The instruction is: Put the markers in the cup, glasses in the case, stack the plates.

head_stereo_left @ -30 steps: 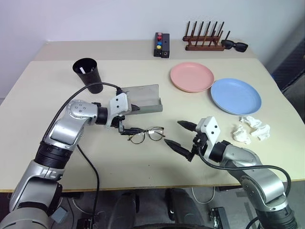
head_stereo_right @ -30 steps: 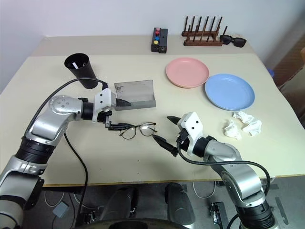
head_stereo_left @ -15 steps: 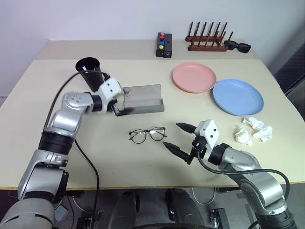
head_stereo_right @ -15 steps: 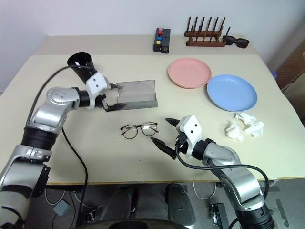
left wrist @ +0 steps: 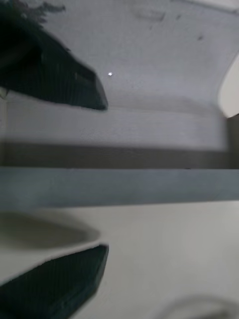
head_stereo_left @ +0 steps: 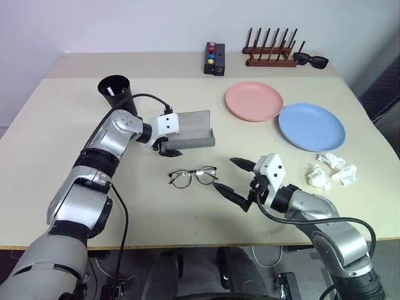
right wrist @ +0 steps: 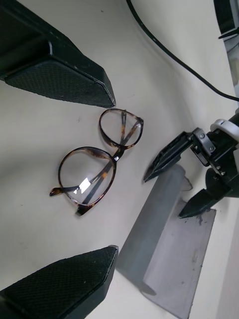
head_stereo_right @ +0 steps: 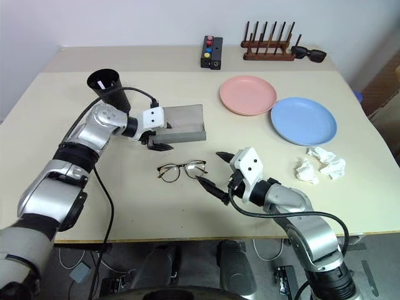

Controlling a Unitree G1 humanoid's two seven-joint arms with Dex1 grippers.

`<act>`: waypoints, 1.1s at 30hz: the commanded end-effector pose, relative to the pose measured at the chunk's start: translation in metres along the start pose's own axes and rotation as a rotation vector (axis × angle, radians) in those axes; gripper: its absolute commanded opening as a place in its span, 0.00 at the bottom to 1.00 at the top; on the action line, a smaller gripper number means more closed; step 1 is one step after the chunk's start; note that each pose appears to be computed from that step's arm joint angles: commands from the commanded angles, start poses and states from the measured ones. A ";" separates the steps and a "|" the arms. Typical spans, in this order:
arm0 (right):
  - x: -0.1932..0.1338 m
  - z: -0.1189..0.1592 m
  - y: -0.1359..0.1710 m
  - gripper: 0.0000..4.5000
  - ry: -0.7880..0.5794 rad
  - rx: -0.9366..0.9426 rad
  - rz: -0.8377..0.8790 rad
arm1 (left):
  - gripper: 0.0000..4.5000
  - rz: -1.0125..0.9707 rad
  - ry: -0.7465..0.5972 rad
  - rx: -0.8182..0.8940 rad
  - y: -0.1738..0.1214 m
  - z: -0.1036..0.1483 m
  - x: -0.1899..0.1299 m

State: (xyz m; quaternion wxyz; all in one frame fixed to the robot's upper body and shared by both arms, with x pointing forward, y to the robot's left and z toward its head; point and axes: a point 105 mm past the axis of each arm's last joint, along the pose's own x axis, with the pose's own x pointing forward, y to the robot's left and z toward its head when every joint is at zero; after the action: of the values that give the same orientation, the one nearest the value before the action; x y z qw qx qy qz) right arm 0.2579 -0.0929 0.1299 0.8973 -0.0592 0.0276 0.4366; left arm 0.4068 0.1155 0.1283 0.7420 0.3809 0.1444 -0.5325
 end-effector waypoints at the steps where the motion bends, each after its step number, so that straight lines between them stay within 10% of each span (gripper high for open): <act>1: -0.004 0.011 0.007 1.00 -0.023 -0.048 0.007 | 0.50 0.023 -0.035 0.003 0.007 0.008 -0.002; 6: -0.008 0.013 0.007 1.00 -0.006 -0.074 0.007 | 0.01 -0.006 -0.033 0.009 0.001 0.003 -0.001; 33: -0.005 0.012 0.007 1.00 0.000 -0.066 0.039 | 0.01 -0.115 -0.006 -0.046 -0.075 -0.002 -0.046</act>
State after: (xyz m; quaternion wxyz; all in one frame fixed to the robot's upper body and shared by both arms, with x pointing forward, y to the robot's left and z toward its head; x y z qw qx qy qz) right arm 0.2504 -0.0941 0.1326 0.8894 -0.0879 0.0349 0.4473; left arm 0.3266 0.1388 0.1148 0.7211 0.3496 0.1929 -0.5662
